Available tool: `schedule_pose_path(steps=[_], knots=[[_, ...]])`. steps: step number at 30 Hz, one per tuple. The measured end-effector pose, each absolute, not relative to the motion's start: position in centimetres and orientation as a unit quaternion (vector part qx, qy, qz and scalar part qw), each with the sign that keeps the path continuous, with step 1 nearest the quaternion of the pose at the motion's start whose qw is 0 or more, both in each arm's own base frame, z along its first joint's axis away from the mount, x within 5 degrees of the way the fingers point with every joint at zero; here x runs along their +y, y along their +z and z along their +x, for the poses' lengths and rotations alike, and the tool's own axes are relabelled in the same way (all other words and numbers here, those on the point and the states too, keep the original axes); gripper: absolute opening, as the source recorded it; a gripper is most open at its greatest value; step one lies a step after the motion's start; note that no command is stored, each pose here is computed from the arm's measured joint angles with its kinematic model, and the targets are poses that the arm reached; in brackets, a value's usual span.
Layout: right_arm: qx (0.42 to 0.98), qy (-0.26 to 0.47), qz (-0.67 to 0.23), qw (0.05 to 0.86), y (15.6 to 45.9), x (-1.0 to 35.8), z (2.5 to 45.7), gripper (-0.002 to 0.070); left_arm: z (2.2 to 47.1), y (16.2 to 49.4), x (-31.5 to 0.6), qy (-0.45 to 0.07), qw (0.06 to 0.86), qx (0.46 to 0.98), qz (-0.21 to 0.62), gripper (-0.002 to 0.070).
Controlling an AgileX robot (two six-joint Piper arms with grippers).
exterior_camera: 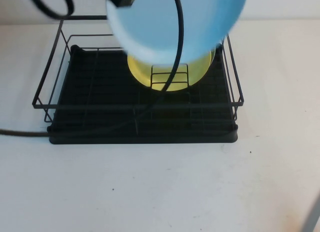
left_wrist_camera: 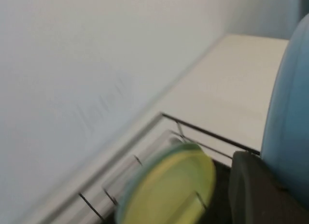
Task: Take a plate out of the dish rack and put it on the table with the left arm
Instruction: Place the plate from the table
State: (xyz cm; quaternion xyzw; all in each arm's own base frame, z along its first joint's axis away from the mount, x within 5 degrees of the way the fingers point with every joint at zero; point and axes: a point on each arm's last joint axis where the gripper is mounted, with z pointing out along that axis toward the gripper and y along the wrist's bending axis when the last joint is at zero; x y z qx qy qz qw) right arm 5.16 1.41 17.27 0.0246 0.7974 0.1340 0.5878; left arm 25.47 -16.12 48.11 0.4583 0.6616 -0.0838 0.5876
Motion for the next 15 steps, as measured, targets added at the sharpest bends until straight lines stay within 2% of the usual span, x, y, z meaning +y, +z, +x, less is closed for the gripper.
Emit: schedule_pose_path(steps=[2, 8, 11, 15], knots=[[0.797, 0.134, 0.025, 0.588, 17.3, 1.4, 5.2, -0.0020, 24.8, 47.1, -15.5, -0.120, 0.524, 0.713, 0.450, 0.0050], [0.797, 0.134, 0.025, 0.588, 17.3, 1.4, 5.2, -0.0020, 25.6, 42.3, -11.7, -0.173, 0.325, 0.840, 0.399, 0.0050], [0.797, 0.134, 0.025, 0.588, 17.3, 1.4, 5.2, -0.0020, 26.1, 38.8, -9.5, -0.241, 0.280, 0.862, 0.347, 0.0050], [0.797, 0.134, 0.025, 0.588, 17.3, 1.4, 5.2, -0.0020, 25.0, 34.2, -7.1, -0.342, 0.257, 0.861, 0.275, 0.0050]])
